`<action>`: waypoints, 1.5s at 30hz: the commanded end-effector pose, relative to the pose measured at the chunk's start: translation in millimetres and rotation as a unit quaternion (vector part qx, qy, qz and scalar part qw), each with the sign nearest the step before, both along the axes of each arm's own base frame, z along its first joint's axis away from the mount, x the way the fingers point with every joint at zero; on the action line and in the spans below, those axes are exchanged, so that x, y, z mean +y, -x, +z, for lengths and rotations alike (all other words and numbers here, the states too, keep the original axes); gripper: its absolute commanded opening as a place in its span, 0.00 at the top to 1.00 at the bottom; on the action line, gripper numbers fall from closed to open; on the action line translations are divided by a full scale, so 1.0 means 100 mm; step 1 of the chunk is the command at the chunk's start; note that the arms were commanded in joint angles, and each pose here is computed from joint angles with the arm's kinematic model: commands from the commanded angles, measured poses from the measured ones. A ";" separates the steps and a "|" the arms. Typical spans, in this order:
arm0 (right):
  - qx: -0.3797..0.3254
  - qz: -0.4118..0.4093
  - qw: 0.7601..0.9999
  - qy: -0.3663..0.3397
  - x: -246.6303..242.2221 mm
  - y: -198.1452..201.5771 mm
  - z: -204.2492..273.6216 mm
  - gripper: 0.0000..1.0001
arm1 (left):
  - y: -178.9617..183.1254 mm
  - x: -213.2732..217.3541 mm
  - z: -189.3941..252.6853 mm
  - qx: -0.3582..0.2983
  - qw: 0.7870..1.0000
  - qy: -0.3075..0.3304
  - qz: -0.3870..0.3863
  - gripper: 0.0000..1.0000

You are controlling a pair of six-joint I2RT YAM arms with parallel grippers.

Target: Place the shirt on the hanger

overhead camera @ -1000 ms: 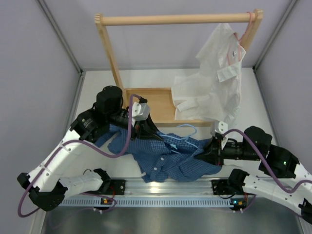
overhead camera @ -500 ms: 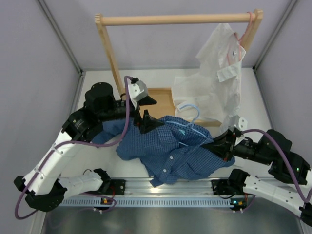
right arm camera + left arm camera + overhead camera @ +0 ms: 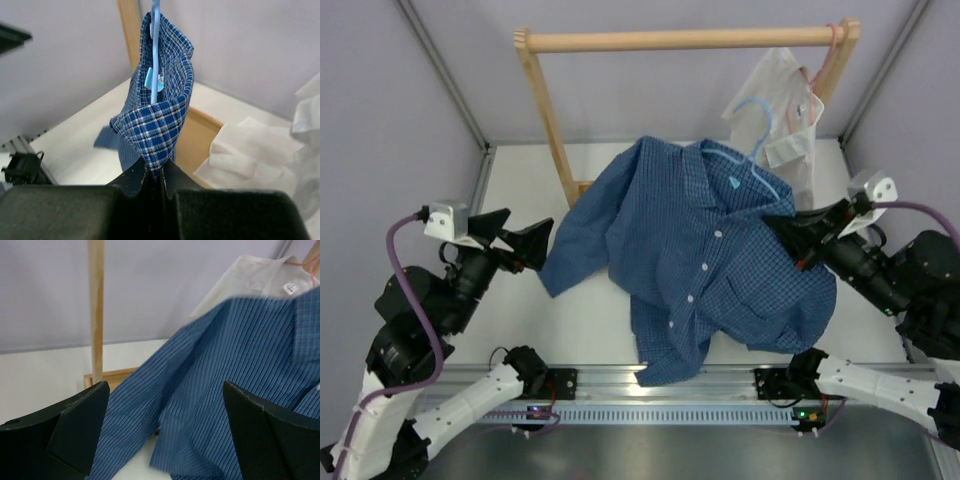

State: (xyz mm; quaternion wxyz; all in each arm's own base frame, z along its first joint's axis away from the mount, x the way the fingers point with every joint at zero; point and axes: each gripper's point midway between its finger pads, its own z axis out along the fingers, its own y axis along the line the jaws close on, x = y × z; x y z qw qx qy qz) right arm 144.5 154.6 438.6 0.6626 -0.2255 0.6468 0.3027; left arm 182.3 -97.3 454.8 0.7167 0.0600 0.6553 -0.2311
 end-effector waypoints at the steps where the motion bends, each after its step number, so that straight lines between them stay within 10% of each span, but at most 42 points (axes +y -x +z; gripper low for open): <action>1: -0.081 -0.056 0.990 -0.097 -0.22 -0.09 0.99 1.00 | -0.08 0.17 -0.66 0.069 0.995 -0.031 0.058 0.02; 10: -0.217 -0.102 0.952 -0.193 -0.43 -0.09 2.14 1.00 | 0.19 0.70 -1.30 0.046 0.989 0.053 0.128 0.02; 25: -0.071 -0.041 0.980 -0.181 0.61 -0.56 -0.04 1.00 | 0.25 0.67 -1.42 0.036 0.992 0.061 0.109 0.02; 45: 0.052 -0.252 0.964 -0.061 1.13 -1.36 0.51 1.00 | -0.43 1.15 -2.01 0.189 0.932 -0.024 0.308 0.02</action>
